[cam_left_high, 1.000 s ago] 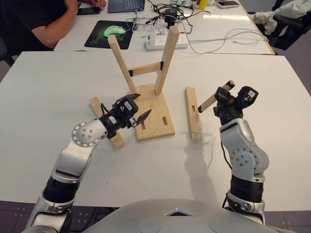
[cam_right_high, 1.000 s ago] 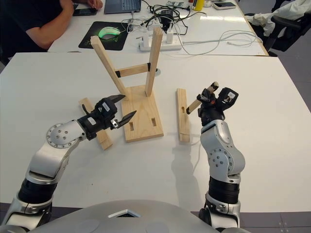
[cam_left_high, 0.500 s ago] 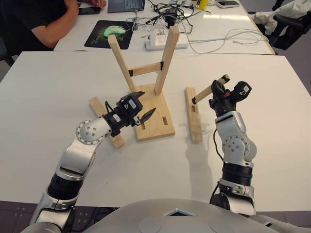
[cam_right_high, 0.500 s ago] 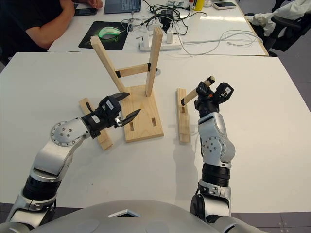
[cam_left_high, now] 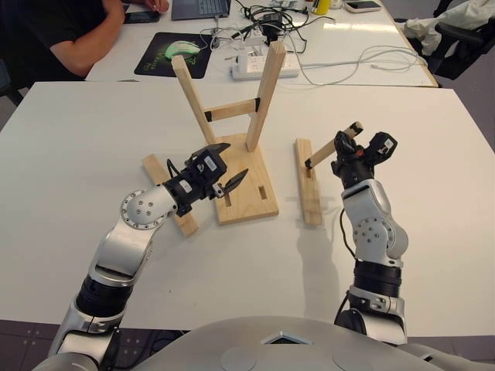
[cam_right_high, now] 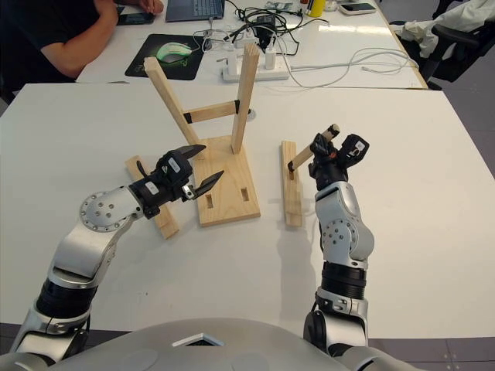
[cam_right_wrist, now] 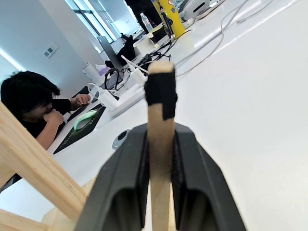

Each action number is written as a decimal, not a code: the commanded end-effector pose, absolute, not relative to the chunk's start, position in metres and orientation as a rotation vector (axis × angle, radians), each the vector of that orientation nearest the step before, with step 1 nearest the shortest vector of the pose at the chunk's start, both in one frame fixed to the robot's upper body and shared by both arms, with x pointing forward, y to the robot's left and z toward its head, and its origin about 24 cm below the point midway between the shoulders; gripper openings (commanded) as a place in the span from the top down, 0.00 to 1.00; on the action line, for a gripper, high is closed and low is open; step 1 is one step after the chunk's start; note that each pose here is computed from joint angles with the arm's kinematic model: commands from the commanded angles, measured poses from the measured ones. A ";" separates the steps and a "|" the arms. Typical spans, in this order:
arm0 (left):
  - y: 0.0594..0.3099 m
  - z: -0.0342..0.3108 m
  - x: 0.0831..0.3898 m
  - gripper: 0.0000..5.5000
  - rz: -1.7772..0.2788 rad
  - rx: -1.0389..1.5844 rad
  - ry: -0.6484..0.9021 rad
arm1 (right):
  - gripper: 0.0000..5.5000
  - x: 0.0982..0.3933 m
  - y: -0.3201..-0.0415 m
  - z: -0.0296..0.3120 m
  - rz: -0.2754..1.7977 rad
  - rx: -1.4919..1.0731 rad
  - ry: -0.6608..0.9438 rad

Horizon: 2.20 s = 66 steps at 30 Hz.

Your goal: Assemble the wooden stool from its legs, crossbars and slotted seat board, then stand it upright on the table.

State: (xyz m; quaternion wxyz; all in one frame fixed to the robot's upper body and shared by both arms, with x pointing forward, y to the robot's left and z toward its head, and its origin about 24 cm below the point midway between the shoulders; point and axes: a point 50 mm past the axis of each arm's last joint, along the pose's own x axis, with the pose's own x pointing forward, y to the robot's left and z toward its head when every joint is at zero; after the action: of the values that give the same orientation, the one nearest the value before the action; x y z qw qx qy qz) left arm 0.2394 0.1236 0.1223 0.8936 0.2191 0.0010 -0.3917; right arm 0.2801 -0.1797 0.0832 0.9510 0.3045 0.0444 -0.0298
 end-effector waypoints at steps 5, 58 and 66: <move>0.124 0.125 0.239 0.40 -0.806 0.459 -0.004 | 0.92 0.274 -0.178 0.077 -0.056 0.594 0.116; 0.122 0.139 0.237 0.40 -0.810 0.462 -0.044 | 0.92 0.208 -0.186 -0.007 0.168 0.078 0.176; 0.122 0.140 0.240 0.40 -0.815 0.466 -0.045 | 0.92 0.211 -0.177 -0.011 0.200 0.072 0.199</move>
State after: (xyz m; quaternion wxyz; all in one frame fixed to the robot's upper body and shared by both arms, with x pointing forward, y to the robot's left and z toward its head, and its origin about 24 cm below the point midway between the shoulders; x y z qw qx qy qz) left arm 0.2369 0.1204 0.1379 0.8925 0.2200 -0.0208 -0.3933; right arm 0.2332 -0.1749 0.0398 0.9922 0.0335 -0.0488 0.1094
